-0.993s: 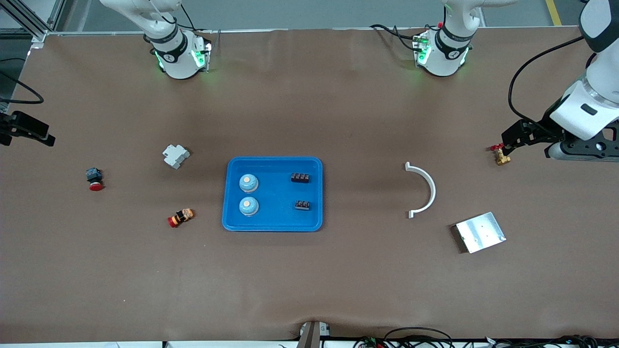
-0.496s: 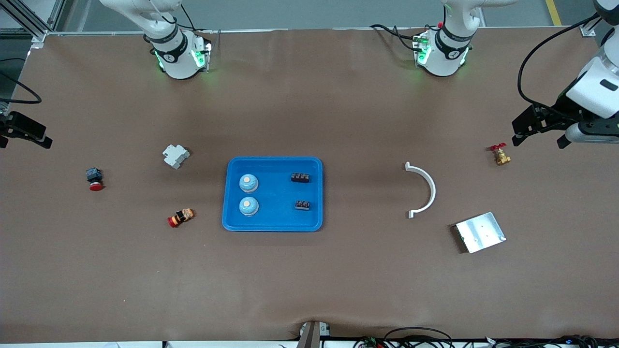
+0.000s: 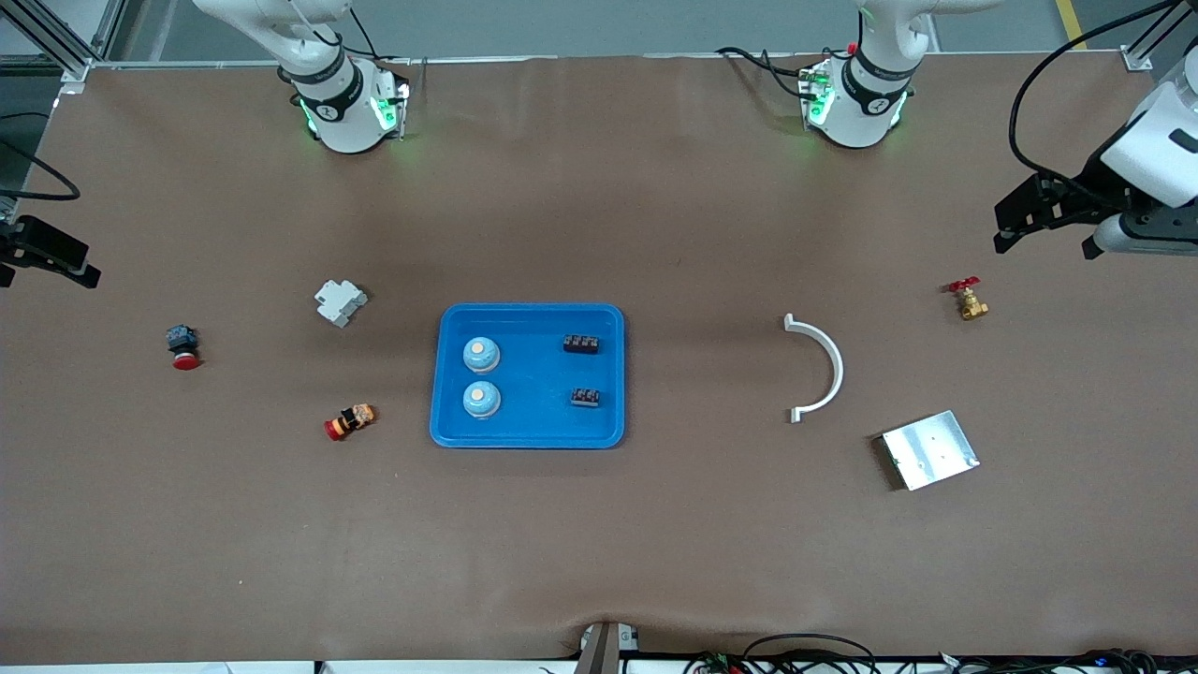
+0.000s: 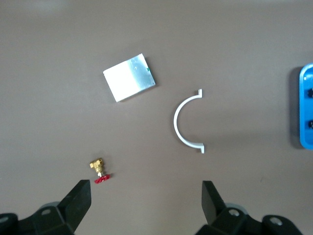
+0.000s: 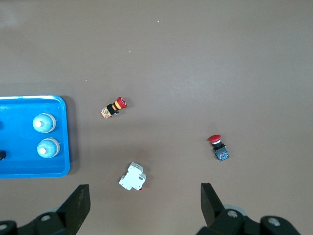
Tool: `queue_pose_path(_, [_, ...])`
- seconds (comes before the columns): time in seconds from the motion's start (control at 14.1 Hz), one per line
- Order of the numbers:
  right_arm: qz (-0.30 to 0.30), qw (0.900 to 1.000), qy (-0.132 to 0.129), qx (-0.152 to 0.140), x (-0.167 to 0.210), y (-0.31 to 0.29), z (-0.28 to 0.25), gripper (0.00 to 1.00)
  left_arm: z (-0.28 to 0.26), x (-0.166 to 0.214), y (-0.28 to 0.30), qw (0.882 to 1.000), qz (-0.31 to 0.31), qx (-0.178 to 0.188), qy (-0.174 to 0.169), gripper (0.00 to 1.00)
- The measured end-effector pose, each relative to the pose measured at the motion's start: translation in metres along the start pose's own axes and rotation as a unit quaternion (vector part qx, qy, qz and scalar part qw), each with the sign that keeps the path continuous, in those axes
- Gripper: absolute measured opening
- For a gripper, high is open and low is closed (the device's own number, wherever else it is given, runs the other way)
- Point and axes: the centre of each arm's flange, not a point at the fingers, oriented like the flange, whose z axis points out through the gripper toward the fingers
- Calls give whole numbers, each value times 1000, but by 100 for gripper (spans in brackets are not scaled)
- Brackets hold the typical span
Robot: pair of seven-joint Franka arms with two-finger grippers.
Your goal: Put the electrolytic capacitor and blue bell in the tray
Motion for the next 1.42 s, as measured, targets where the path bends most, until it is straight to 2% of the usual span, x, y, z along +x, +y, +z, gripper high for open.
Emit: queue_pose_path(1.42, [0,1000,0,0,0,0,0,100,-6,-3,1,1000,8,0,-9,100])
